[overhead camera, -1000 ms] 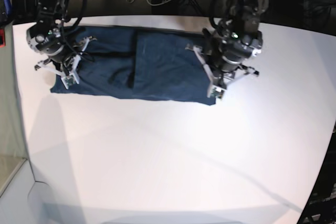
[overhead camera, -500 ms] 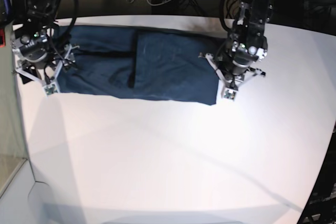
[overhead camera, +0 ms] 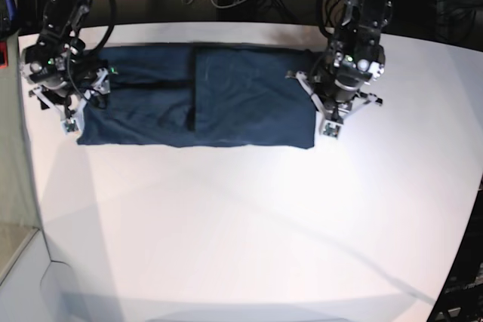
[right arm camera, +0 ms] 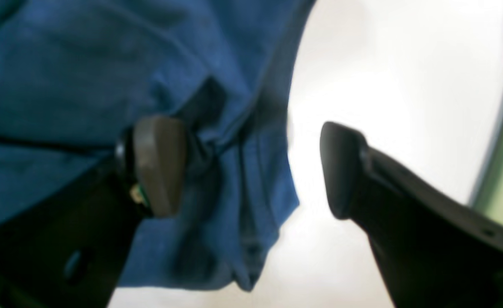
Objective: Layout the t-shirt on the table in an organized manner, then fold the t-shirt properly
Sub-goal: 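Press and smooth the folded shirt with the left gripper, then release, then lift the strip end with the right gripper and fold it toward the left gripper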
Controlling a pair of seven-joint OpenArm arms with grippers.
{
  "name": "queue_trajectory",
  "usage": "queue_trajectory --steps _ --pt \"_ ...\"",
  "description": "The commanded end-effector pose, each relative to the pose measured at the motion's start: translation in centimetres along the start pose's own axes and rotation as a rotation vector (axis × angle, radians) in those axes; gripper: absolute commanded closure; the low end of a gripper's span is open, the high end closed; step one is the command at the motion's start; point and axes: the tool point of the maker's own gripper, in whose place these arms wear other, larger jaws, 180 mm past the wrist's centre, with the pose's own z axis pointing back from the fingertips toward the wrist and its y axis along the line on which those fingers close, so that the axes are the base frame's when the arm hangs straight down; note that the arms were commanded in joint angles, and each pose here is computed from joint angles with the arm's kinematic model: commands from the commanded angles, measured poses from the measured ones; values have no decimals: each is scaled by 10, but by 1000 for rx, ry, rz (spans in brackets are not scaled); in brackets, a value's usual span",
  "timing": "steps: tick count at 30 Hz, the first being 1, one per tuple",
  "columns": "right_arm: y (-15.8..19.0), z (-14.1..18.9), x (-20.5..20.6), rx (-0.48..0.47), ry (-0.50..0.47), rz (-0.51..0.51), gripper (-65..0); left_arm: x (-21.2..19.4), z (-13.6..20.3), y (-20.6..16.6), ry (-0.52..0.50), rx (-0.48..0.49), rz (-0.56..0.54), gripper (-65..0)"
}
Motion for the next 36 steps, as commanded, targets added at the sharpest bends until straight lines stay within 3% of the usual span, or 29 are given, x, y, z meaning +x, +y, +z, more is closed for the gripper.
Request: queue_trajectory --steps 1,7,9,13,17,23,29,36 --pt "-1 -4 -11 -3 51 -2 -485 -25 1 -3 101 -6 -3 0" --pt "5 -12 -16 26 35 -30 -481 -33 2 -3 113 -6 0 0" --pt "8 -15 -15 36 24 -34 -444 -33 2 -3 113 -6 0 0" --pt "12 -21 -18 56 34 -42 -265 -34 2 -3 114 -7 0 0" --pt "11 -20 -17 52 37 -42 -3 -33 2 -2 113 -5 1 0" --pt "-4 -1 5 -12 -32 -13 0 -32 2 -4 113 -8 5 0" --pt "-13 45 51 -114 -193 45 0 -11 12 -4 47 -3 1 0" --pt "35 74 87 -70 -310 222 0 -4 20 -2 57 1 -2 0"
